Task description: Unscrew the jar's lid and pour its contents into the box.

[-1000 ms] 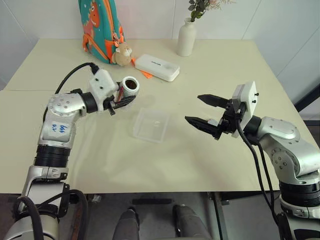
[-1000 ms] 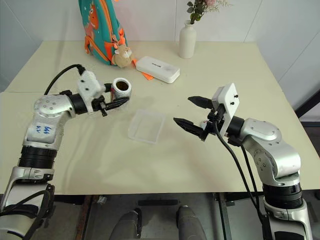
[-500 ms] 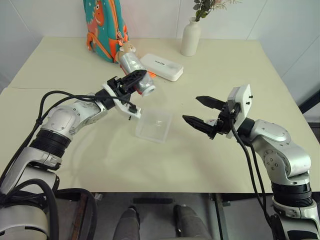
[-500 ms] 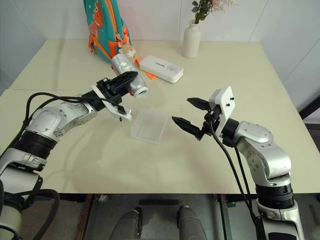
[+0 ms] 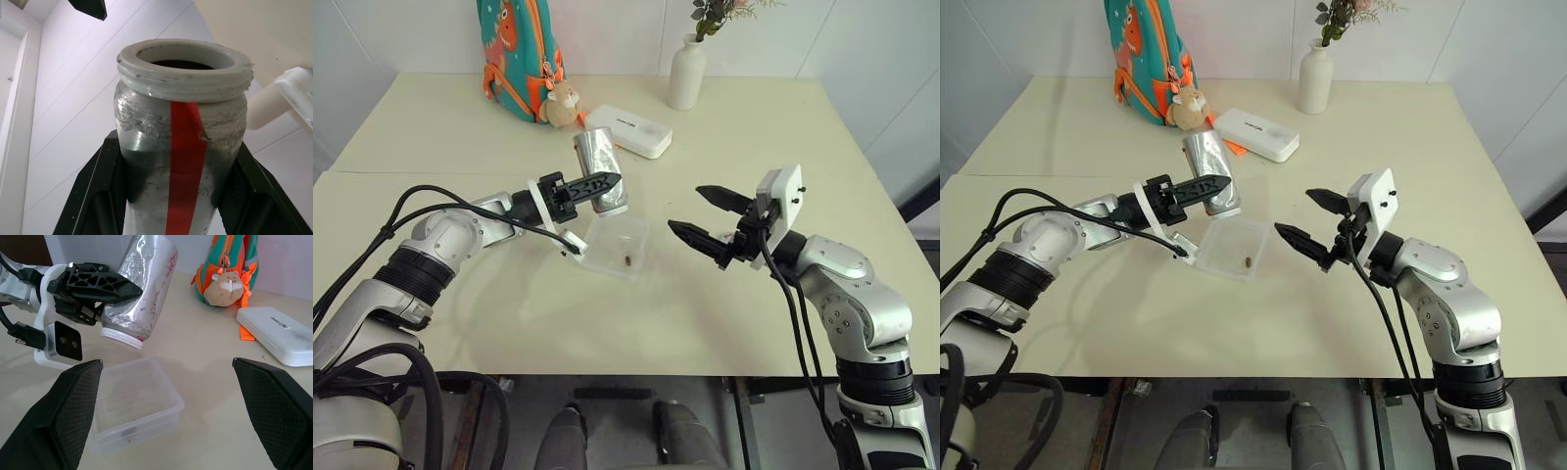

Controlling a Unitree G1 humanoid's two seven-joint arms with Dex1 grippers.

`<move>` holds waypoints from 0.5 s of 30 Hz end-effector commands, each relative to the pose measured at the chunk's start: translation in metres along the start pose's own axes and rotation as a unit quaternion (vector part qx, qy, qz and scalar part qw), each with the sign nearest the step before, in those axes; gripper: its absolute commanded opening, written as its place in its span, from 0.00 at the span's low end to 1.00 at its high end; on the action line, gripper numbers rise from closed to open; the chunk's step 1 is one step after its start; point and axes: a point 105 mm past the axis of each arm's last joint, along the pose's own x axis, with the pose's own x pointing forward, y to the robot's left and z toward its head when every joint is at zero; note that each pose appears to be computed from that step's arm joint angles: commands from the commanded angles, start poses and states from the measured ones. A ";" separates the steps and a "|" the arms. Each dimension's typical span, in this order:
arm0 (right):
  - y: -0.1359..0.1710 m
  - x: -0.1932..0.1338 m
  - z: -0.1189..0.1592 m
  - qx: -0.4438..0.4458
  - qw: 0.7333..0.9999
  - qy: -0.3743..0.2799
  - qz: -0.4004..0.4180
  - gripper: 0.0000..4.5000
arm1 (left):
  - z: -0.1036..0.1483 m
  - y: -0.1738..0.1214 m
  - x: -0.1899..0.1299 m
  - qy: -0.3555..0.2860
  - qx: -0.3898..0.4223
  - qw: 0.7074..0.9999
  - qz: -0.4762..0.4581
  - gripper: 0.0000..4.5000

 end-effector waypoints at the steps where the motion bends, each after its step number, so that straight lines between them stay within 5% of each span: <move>1: 0.001 0.001 0.011 -0.018 1.000 -0.022 -0.005 0.99 | -0.022 0.010 0.001 0.023 0.012 1.000 0.006 0.43; 7: 0.000 0.001 0.010 -0.016 1.000 -0.024 -0.007 0.99 | -0.027 0.013 -0.002 0.024 0.010 1.000 0.001 0.43; 10: 0.000 0.002 0.010 -0.017 1.000 -0.024 -0.003 0.99 | -0.042 0.004 -0.010 0.085 -0.127 0.988 -0.022 0.43; 13: 0.000 0.002 0.010 -0.017 1.000 -0.025 0.001 0.99 | -0.063 -0.005 -0.023 0.175 -0.295 0.939 -0.028 0.43; 15: 0.001 0.002 0.010 -0.018 1.000 -0.022 0.006 0.99 | -0.083 -0.014 -0.037 0.255 -0.411 0.875 -0.026 0.43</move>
